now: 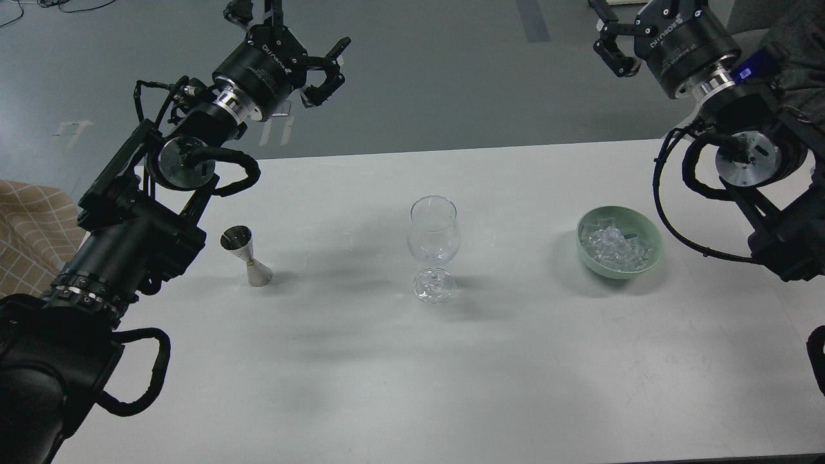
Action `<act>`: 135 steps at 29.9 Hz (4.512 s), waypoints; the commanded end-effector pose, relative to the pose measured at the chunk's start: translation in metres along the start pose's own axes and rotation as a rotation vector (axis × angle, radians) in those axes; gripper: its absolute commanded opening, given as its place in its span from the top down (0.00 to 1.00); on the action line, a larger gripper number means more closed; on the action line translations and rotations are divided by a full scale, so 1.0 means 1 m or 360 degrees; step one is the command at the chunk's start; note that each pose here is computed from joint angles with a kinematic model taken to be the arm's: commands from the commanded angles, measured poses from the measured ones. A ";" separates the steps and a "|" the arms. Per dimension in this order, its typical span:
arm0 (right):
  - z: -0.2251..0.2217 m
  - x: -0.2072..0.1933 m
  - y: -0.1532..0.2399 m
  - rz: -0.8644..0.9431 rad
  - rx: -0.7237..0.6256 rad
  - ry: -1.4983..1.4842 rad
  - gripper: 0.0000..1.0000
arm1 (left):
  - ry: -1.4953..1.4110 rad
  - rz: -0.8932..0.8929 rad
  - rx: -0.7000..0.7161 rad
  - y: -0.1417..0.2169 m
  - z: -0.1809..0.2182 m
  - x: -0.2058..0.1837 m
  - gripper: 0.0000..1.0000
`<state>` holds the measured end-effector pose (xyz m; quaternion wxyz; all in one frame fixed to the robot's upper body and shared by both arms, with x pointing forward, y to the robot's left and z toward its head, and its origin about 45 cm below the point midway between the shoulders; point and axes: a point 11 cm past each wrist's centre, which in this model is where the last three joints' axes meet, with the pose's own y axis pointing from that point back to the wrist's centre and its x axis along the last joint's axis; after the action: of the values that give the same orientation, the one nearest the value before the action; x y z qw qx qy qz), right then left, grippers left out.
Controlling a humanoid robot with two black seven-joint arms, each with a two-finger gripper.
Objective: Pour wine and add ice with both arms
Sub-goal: 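Lower the left gripper toward the metal jigger, then close the left gripper around the metal jigger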
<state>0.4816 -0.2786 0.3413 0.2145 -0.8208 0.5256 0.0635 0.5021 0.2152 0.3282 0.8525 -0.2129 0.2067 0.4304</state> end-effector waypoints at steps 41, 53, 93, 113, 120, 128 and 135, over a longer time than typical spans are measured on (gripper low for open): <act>-0.001 0.003 0.001 0.0013 -0.0019 0.0023 0.00 | 0.0120 -0.0037 0.0192 0.092 0.076 0.003 0.05; 0.008 -0.001 0.001 0.0005 -0.0042 0.0009 0.00 | 0.0326 0.0111 0.0179 0.218 0.050 0.000 0.05; 0.028 0.015 0.018 0.0079 -0.0176 0.0104 0.00 | 0.0954 0.0792 0.0020 0.320 -0.119 0.087 0.02; 0.027 0.023 0.024 0.0115 -0.0187 0.0127 0.00 | 0.1140 0.0770 0.0077 0.284 -0.144 0.097 0.04; 0.024 0.026 0.025 0.0125 -0.0187 0.0137 0.00 | 0.1210 0.0784 0.0062 0.266 -0.152 0.106 0.04; 0.029 0.030 0.031 0.0139 -0.0204 0.0133 0.00 | 0.1183 0.0789 0.0080 0.265 -0.153 0.112 0.02; 0.028 0.031 0.031 0.0145 -0.0204 0.0137 0.00 | 0.1155 0.0836 0.0029 0.256 -0.152 0.120 0.08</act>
<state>0.4712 -0.3022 0.2969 0.1363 -0.8107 0.5648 0.0718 0.3269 0.3468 0.0896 0.5938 -0.2738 0.5492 0.5204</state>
